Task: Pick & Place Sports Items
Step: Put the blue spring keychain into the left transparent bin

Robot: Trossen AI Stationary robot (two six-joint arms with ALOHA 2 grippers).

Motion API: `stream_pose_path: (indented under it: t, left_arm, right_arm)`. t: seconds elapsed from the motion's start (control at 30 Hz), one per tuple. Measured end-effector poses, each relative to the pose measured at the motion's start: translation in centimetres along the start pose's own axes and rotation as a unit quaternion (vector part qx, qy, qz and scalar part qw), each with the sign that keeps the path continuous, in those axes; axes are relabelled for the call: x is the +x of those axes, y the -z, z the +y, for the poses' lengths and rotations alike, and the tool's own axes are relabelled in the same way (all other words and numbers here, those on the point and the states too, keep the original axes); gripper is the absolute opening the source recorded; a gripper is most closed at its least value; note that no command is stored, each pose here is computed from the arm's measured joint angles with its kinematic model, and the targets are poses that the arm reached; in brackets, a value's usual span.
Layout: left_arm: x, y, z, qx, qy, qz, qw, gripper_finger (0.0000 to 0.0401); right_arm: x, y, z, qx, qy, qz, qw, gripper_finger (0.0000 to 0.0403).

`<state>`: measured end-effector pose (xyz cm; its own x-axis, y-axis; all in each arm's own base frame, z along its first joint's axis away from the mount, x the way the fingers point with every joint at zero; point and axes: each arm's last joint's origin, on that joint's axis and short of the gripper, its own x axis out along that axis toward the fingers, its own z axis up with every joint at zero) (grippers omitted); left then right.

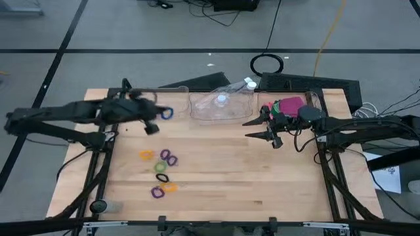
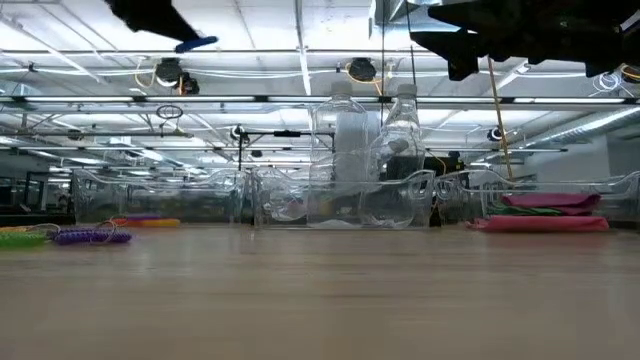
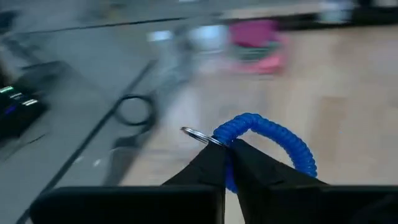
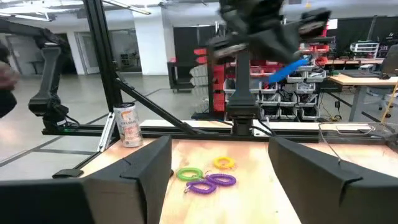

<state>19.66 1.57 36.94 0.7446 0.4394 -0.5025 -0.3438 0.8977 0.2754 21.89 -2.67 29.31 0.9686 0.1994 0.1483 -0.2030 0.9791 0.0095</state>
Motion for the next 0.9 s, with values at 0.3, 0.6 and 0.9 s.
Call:
stream_pose_path:
  t: [0.3,0.6,0.9]
  left_arm:
    - [0.7,6.2,4.0,-0.111,-0.145,-0.002,0.983,0.0023]
    - [4.2,10.4,5.7,-0.181,-0.214,-0.009,0.96,0.0025]
    - [8.9,12.2,7.4,-0.247,-0.139,0.059,0.957,0.0026]
  right_arm:
    - [0.0,0.0,0.0,0.0,0.0,0.0,1.0,0.0196]
    - [0.0,0.0,0.0,0.0,0.0,0.0,1.0,0.0196]
    - [0.0,0.0,0.0,0.0,0.0,0.0,1.0,0.0196]
